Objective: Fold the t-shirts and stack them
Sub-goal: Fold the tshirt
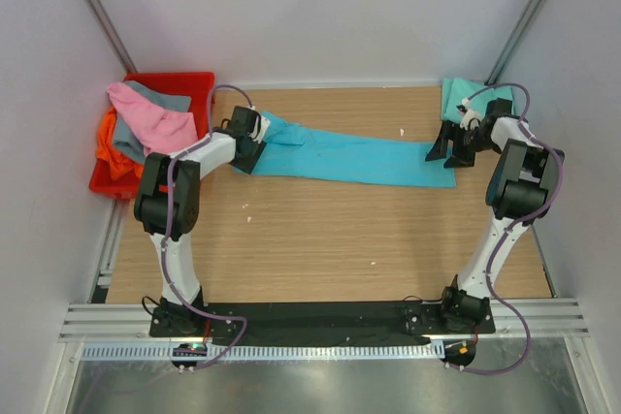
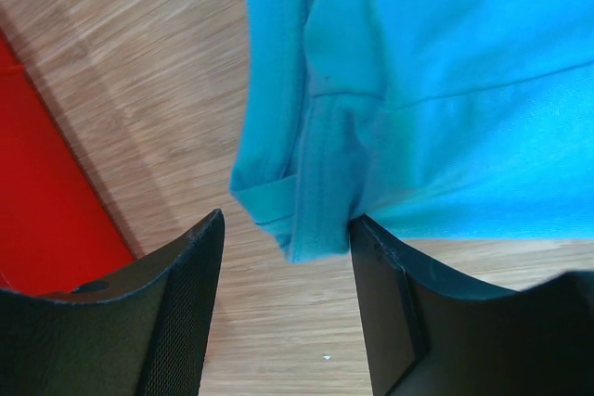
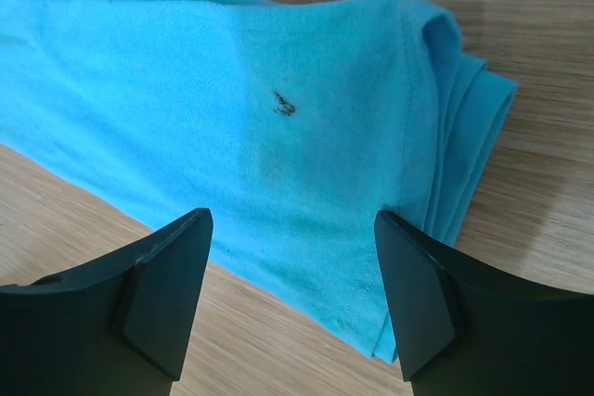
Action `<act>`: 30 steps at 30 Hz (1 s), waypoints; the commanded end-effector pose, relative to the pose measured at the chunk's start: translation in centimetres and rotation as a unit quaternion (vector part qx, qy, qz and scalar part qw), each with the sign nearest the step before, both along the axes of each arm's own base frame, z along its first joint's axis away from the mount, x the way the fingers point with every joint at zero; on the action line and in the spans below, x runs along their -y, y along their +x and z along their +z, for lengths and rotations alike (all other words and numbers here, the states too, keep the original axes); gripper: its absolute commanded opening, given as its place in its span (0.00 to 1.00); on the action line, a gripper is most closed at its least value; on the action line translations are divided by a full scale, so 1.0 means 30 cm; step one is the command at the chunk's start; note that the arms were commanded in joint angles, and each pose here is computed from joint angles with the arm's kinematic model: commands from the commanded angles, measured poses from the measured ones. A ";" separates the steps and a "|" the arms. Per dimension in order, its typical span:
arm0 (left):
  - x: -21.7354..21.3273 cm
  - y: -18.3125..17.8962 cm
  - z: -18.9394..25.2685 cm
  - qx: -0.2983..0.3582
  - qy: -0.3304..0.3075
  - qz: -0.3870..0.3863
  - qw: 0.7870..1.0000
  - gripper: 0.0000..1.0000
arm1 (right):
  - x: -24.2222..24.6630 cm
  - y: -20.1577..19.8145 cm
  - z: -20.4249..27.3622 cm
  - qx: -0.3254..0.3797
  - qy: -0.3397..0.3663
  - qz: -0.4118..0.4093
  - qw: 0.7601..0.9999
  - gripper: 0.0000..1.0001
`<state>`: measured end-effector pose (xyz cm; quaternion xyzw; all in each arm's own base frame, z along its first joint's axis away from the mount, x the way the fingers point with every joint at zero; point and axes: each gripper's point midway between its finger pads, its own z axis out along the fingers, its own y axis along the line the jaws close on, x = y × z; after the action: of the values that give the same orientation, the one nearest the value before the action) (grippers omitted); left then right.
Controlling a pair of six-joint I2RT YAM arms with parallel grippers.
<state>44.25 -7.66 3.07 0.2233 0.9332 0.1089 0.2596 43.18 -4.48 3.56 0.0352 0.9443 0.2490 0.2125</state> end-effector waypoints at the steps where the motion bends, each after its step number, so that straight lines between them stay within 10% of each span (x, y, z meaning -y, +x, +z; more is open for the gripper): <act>1: -0.026 0.019 0.105 0.023 -0.007 0.006 1.000 0.57 | 0.073 -0.028 -0.078 -0.021 -0.059 -0.007 0.998 0.80; 11: 0.120 0.114 0.387 0.092 -0.117 -0.025 0.989 0.58 | -0.042 0.002 0.222 0.081 0.004 0.005 0.997 0.80; 30: 0.300 0.203 0.189 0.023 -0.153 -0.078 0.985 0.58 | -0.202 0.013 0.162 0.073 0.027 0.042 0.996 0.81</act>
<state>48.56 -15.80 5.67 0.2511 0.9255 -0.0417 0.2806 42.83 1.84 7.97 -0.0181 0.9248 0.2844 0.2520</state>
